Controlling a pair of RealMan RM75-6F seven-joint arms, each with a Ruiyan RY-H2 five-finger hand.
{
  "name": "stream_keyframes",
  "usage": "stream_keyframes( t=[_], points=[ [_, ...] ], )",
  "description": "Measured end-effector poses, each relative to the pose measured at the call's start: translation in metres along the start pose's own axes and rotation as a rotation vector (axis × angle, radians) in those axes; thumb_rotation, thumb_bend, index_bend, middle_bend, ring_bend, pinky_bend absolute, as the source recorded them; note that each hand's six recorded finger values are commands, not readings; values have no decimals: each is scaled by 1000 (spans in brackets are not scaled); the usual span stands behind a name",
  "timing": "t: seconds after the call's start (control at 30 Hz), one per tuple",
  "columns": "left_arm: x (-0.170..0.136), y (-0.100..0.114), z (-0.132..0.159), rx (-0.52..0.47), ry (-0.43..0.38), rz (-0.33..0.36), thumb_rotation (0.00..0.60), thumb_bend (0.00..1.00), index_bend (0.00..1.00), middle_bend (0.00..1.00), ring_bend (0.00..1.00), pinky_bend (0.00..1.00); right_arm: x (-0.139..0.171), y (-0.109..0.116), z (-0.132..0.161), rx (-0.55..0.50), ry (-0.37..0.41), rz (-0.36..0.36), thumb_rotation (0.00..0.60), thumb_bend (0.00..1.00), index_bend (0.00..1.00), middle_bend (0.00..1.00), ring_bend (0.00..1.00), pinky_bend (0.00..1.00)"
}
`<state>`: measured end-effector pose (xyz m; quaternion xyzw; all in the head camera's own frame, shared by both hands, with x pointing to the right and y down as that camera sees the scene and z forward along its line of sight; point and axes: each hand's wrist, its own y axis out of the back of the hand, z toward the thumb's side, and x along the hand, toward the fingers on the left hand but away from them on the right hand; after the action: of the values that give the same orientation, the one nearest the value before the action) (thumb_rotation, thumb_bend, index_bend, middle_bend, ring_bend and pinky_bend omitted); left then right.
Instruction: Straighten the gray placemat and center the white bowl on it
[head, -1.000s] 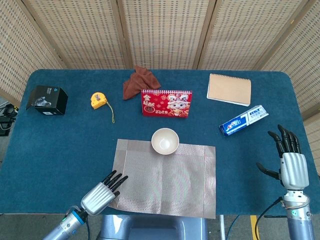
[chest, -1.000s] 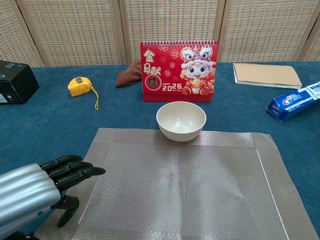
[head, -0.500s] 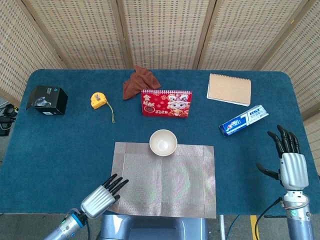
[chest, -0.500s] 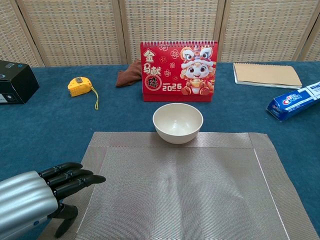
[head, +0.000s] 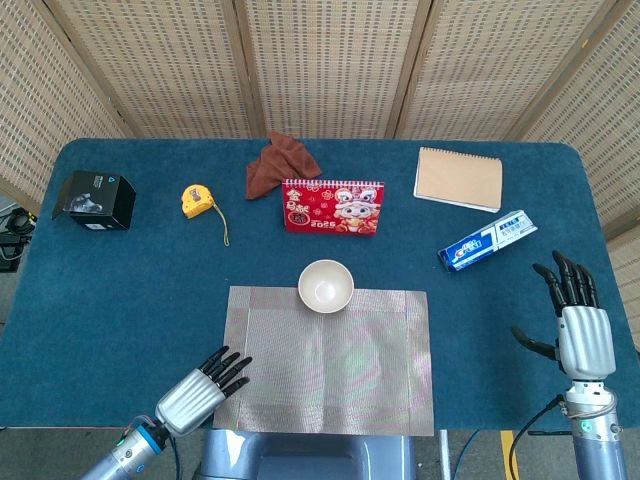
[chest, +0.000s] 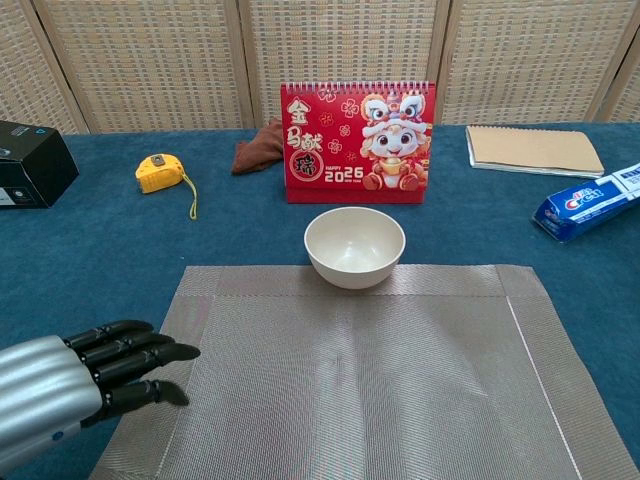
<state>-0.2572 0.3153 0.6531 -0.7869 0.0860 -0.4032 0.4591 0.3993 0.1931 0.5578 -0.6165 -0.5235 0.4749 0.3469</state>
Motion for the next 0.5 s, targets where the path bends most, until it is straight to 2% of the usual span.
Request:
stream_keyframes(
  t=[0.1, 0.3, 0.5],
  points=[
    [-5, 9, -7, -44, 29, 27, 600, 186, 90, 0, 0, 0, 1, -2, 1, 7, 2, 4, 600, 172, 185, 0, 0, 0],
    [-19, 44, -33, -118, 103, 146, 600, 187, 104, 0, 0, 0, 1, -6, 2, 18, 5, 10, 600, 172, 185, 0, 0, 0],
    [-4, 74, -60, -114, 171, 232, 600, 189, 157, 0, 0, 0, 2, -9, 4, 23, 10, 18, 600, 172, 185, 0, 0, 0]
  ],
)
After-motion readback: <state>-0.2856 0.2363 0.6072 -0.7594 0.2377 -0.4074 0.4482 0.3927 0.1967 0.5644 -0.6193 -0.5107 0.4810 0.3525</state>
